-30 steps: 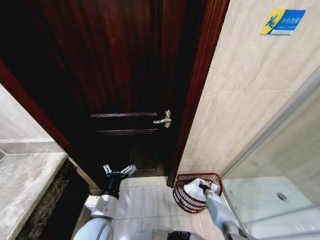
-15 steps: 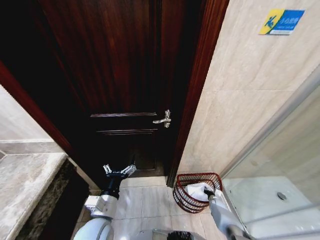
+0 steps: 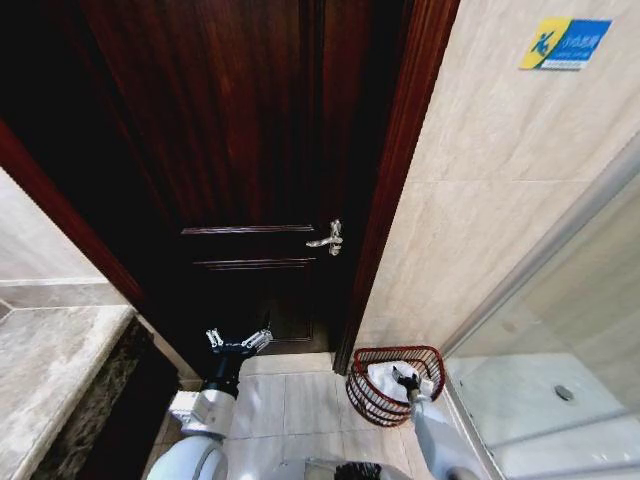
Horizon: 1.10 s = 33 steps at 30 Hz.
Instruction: Discard the used towel into the hamper.
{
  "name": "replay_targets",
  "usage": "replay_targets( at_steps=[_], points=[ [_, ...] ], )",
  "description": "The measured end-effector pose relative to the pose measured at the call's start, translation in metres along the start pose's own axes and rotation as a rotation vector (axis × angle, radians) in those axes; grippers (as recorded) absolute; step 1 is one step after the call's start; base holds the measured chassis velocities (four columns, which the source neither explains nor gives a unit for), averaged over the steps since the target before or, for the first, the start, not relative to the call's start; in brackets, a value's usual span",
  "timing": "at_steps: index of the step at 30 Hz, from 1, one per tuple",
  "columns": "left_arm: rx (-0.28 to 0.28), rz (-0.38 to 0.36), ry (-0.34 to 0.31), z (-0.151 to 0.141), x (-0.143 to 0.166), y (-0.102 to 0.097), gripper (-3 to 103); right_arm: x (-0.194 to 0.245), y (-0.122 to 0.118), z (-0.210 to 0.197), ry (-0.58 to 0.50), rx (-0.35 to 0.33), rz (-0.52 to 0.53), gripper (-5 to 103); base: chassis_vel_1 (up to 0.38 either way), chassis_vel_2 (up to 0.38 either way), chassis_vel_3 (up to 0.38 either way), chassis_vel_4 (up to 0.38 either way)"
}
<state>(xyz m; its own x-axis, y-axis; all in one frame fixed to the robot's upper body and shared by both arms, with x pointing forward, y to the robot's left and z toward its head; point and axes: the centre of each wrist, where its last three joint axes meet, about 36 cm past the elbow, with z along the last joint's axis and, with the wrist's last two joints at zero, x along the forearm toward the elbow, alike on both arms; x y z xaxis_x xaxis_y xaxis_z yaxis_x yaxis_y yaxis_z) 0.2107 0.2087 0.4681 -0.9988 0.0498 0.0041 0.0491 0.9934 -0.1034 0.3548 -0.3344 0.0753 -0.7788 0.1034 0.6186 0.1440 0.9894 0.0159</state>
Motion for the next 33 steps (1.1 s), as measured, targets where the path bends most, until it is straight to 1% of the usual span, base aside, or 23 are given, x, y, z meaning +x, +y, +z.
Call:
replay_targets(
  at_steps=[1,3,4,5,6,8,9,11,13,15,17,18,19,21,22,25,26,28,29,31,33],
  points=[
    [0.000,0.000,0.000,0.000,0.000,0.000,100,0.000,0.000,0.000,0.000,0.000,0.000,88,0.000,0.000,0.000,0.000],
    [0.000,0.000,0.000,0.000,0.000,0.000,100,0.011,-0.009,0.009,-0.017,0.027,0.006,97,0.000,0.000,0.000,0.000],
    [0.000,0.000,0.000,0.000,0.000,0.000,100,0.014,-0.013,0.011,-0.026,0.033,0.010,99,0.000,0.000,0.000,0.000],
    [0.000,0.000,0.000,0.000,0.000,0.000,100,0.019,-0.019,0.012,-0.044,0.035,0.012,100,0.000,0.000,0.000,0.000],
    [0.000,0.000,0.000,0.000,0.000,0.000,100,0.019,-0.019,0.012,-0.044,0.035,0.012,100,0.000,0.000,0.000,0.000],
    [0.000,0.000,0.000,0.000,0.000,0.000,100,0.030,-0.028,0.011,-0.122,0.036,0.020,100,0.000,0.000,0.000,0.000],
    [0.000,0.000,0.000,0.000,0.000,0.000,100,0.030,-0.028,0.011,-0.122,0.036,0.020,100,0.000,0.000,0.000,0.000],
    [0.000,0.000,0.000,0.000,0.000,0.000,100,0.049,-0.031,0.010,-0.174,0.023,0.019,100,0.000,0.000,0.000,0.000],
    [0.000,0.000,0.000,0.000,0.000,0.000,100,0.071,-0.028,0.009,-0.216,0.020,0.005,100,0.000,0.000,0.000,0.000],
    [0.000,0.000,0.000,0.000,0.000,0.000,100,0.075,-0.026,0.009,-0.223,0.018,0.002,100,0.000,0.000,0.000,0.000],
    [0.000,0.000,0.000,0.000,0.000,0.000,100,0.092,-0.018,0.002,-0.266,0.014,-0.011,100,0.000,0.000,0.000,0.000],
    [0.000,0.000,0.000,0.000,0.000,0.000,100,0.092,-0.018,0.002,-0.266,0.014,-0.011,100,0.000,0.000,0.000,0.000],
    [0.000,0.000,0.000,0.000,0.000,0.000,100,0.111,-0.009,-0.007,-0.315,0.013,-0.023,100,0.000,0.000,0.000,0.000],
    [0.000,0.000,0.000,0.000,0.000,0.000,100,0.127,-0.002,-0.014,-0.351,0.010,-0.033,100,0.000,0.000,0.000,0.000],
    [0.000,0.000,0.000,0.000,0.000,0.000,100,0.127,-0.002,-0.014,-0.351,0.010,-0.033,100,0.000,0.000,0.000,0.000],
    [0.000,0.000,0.000,0.000,0.000,0.000,100,0.165,0.010,-0.033,-0.436,0.000,-0.045,100,0.000,0.000,0.000,0.000],
    [0.000,0.000,0.000,0.000,0.000,0.000,100,0.165,0.010,-0.033,-0.436,0.000,-0.045,100,0.000,0.000,0.000,0.000],
    [0.000,0.000,0.000,0.000,0.000,0.000,100,0.185,0.014,-0.043,-0.474,-0.006,-0.045,100,0.000,0.000,0.000,0.000],
    [0.000,0.000,0.000,0.000,0.000,0.000,100,0.210,0.017,-0.050,-0.504,-0.012,-0.043,100,0.000,0.000,0.000,0.000],
    [0.000,0.000,0.000,0.000,0.000,0.000,100,0.215,0.018,-0.051,-0.509,-0.013,-0.042,100,0.000,0.000,0.000,0.000],
    [0.000,0.000,0.000,0.000,0.000,0.000,100,0.247,0.025,-0.064,-0.559,-0.016,-0.046,100,0.000,0.000,0.000,0.000]
  ],
)
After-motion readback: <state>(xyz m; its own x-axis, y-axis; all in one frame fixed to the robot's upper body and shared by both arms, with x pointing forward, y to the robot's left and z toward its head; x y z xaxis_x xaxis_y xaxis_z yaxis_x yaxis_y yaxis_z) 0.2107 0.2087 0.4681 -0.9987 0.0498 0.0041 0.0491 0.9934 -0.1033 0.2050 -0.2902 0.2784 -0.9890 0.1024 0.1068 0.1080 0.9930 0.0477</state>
